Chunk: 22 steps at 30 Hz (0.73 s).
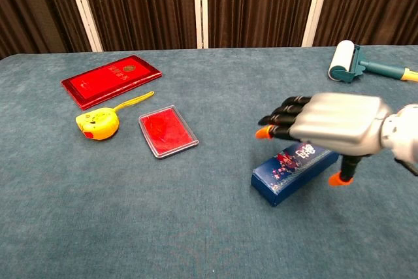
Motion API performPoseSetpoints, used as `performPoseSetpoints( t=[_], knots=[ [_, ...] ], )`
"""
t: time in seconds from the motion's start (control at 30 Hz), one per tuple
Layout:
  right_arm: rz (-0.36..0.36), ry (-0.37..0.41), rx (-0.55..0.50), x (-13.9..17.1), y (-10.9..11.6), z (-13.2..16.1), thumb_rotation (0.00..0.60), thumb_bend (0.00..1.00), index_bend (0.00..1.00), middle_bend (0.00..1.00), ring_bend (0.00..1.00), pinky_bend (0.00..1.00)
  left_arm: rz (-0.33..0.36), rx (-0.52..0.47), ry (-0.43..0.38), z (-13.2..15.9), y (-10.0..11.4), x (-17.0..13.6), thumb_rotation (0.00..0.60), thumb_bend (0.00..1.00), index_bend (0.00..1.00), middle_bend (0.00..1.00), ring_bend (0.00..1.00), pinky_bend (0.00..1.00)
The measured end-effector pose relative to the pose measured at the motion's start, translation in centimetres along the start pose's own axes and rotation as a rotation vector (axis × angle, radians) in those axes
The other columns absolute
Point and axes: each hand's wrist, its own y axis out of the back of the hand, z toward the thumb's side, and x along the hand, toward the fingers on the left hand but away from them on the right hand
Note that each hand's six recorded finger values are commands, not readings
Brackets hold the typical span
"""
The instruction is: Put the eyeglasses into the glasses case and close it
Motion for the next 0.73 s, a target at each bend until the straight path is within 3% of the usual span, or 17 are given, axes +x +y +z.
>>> performPoseSetpoints(
  t=[0.23, 0.4, 0.57, 0.73],
  knots=[
    [-0.1, -0.123, -0.033, 4.8, 2.2, -3.1, 0.6, 0.0, 0.0, 0.0, 0.0, 0.0, 0.027, -0.015, -0.022, 0.3, 0.8, -0.6, 0.6, 0.0, 0.0, 0.0, 0.0, 0.0],
    [-0.203, -0.24, -0.139, 8.9, 2.9, -6.0, 0.6, 0.0, 0.0, 0.0, 0.0, 0.0, 0.046, -0.022, -0.046, 0.7, 1.4, -1.2, 0.6, 0.0, 0.0, 0.0, 0.0, 0.0],
    [-0.301, -0.397, -0.297, 14.0, 2.1, -9.1, 0.6, 0.0, 0.0, 0.0, 0.0, 0.0, 0.067, -0.019, -0.07, 1.2, 1.9, -2.1, 0.6, 0.0, 0.0, 0.0, 0.0, 0.0],
    [-0.372, -0.556, -0.355, 19.0, 0.4, -10.8, 0.6, 0.0, 0.0, 0.0, 0.0, 0.0, 0.075, -0.019, -0.095, 1.7, 2.0, -2.7, 0.6, 0.0, 0.0, 0.0, 0.0, 0.0]
  ],
)
